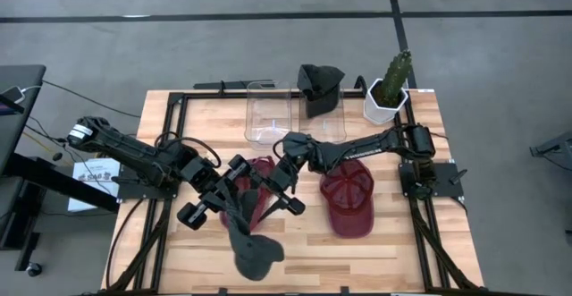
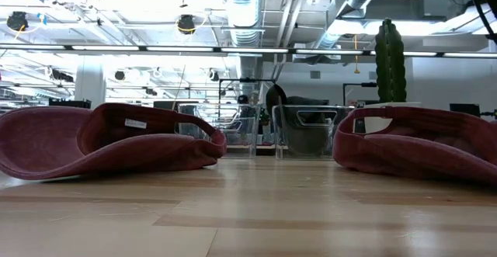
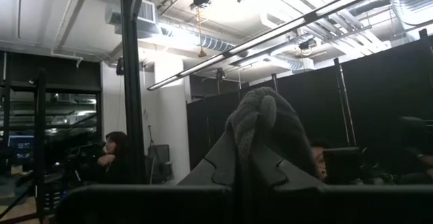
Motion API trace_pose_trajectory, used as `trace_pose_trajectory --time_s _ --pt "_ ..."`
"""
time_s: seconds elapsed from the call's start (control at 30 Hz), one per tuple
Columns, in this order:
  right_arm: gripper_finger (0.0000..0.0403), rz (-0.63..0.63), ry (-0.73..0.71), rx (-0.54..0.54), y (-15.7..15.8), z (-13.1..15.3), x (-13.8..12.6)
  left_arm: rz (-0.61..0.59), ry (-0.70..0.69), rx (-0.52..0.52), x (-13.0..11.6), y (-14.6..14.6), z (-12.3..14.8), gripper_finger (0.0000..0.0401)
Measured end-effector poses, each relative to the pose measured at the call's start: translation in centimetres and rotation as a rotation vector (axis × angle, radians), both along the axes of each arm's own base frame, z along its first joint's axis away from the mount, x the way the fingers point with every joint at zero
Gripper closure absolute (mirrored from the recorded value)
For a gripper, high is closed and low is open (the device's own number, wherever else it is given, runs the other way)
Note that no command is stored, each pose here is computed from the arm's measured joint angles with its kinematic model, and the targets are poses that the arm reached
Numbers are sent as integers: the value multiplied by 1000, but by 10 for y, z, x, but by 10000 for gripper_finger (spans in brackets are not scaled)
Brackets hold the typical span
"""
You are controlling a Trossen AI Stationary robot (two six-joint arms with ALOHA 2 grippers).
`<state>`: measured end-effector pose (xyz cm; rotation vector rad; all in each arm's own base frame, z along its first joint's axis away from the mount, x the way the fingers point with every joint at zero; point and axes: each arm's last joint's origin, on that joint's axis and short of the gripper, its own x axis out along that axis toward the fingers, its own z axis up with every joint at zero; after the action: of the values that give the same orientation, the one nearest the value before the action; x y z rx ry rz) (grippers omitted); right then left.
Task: Pick & Place hat
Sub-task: Put the black cap into the right transparent bin
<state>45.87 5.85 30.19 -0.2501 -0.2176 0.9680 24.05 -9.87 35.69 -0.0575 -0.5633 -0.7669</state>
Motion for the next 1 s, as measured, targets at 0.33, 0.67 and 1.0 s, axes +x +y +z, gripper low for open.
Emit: trace_pose_trajectory --time_s 0.33,0.67,1.0 --pt "250 -62 -37 -20 5 0 1 -11 1 1 -1 -2 0 391" --pt "389 -20 -79 -51 2 0 0 -13 15 -1 0 -2 -1 391" --pt "399 -28 -75 -51 -1 0 1 -8 52 18 2 -3 -4 391"
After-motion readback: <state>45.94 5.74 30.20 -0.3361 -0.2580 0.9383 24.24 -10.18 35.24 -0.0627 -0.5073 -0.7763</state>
